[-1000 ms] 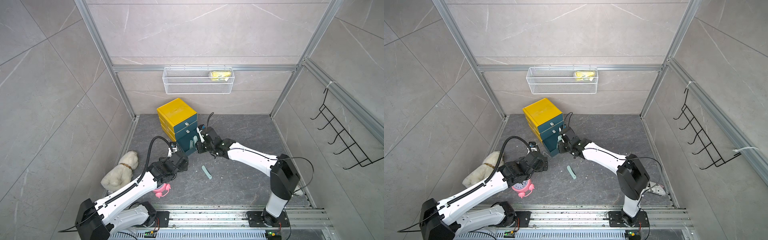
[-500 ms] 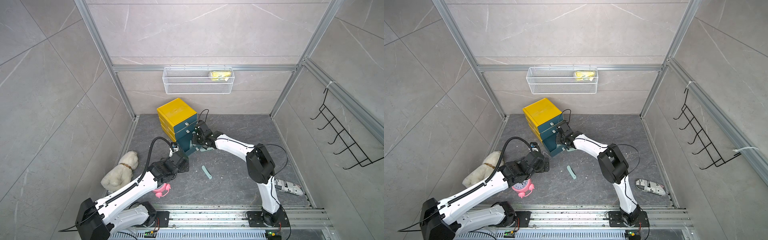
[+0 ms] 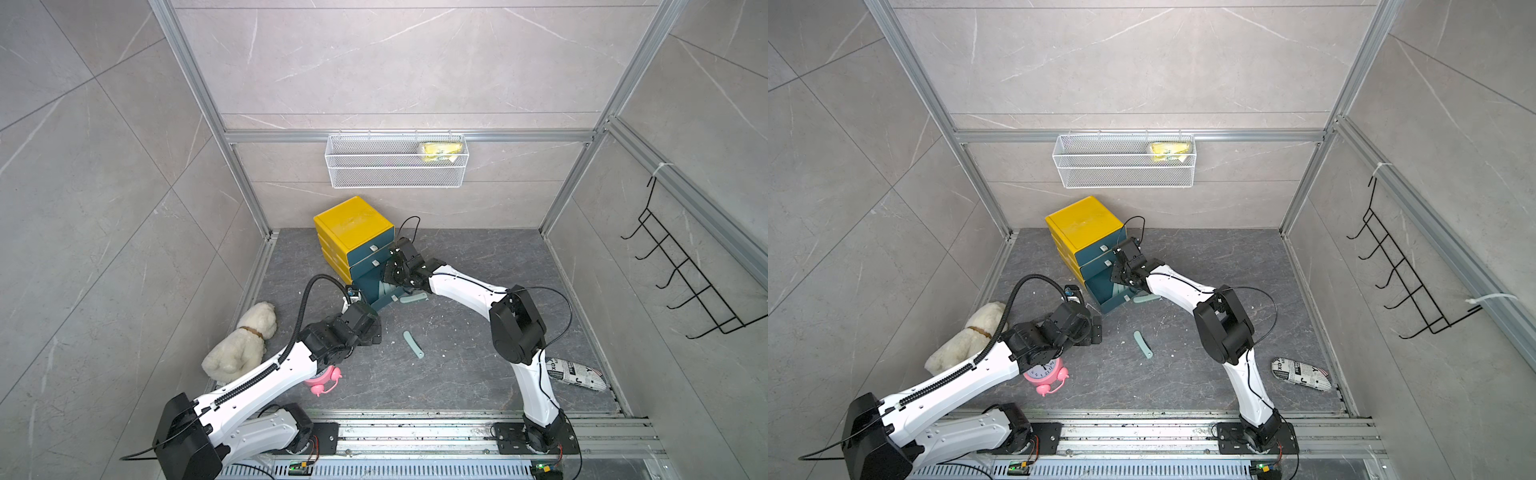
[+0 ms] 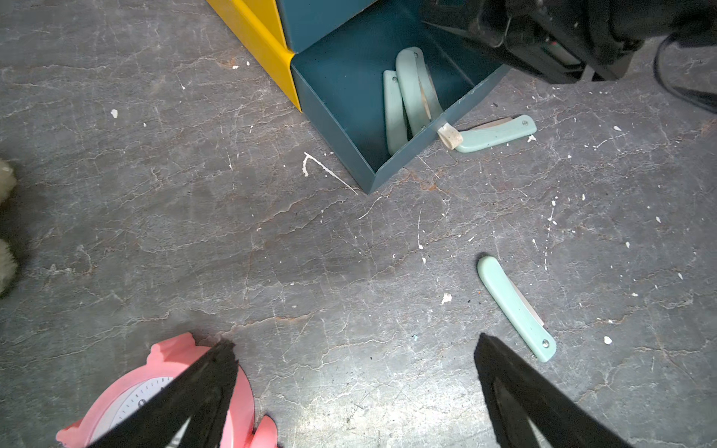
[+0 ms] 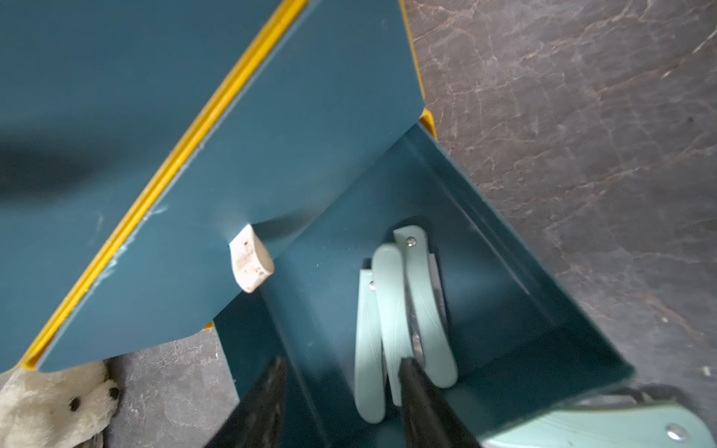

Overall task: Place the fruit knives into the drawer by color
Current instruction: Place the fruit knife in the drawer, then pick up the fruit knife from the center of the board.

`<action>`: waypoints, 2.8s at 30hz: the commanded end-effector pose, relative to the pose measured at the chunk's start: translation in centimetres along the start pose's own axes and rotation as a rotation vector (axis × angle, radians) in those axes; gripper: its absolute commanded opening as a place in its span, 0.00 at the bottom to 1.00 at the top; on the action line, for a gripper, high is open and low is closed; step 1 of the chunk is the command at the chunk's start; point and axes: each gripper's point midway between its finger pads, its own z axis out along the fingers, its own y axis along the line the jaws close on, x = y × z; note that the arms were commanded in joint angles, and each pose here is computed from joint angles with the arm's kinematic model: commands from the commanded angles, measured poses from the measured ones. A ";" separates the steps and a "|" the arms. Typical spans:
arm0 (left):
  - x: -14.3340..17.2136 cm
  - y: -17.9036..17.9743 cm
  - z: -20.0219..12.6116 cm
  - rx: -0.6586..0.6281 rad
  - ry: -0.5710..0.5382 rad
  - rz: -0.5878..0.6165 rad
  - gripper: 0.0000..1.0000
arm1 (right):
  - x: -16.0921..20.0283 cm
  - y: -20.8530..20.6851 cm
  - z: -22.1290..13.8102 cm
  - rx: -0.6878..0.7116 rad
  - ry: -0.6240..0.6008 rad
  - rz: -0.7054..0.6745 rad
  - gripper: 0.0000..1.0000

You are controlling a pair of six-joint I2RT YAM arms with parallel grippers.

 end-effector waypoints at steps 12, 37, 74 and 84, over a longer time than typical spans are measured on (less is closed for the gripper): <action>-0.4 -3.1 0.5 0.133 0.029 -0.020 1.00 | -1.5 -1.8 -10.6 -0.010 -0.175 -0.014 0.52; 8.0 -14.0 9.5 0.287 0.490 0.046 0.71 | 4.3 -16.9 -16.6 0.161 -0.154 0.157 0.52; 4.8 -19.6 10.0 0.207 0.384 0.397 0.63 | 4.8 -19.5 -17.2 0.172 -0.165 0.203 0.52; 4.9 -16.9 8.5 0.105 0.414 0.337 0.64 | 4.8 -19.7 -16.8 0.165 -0.158 0.214 0.52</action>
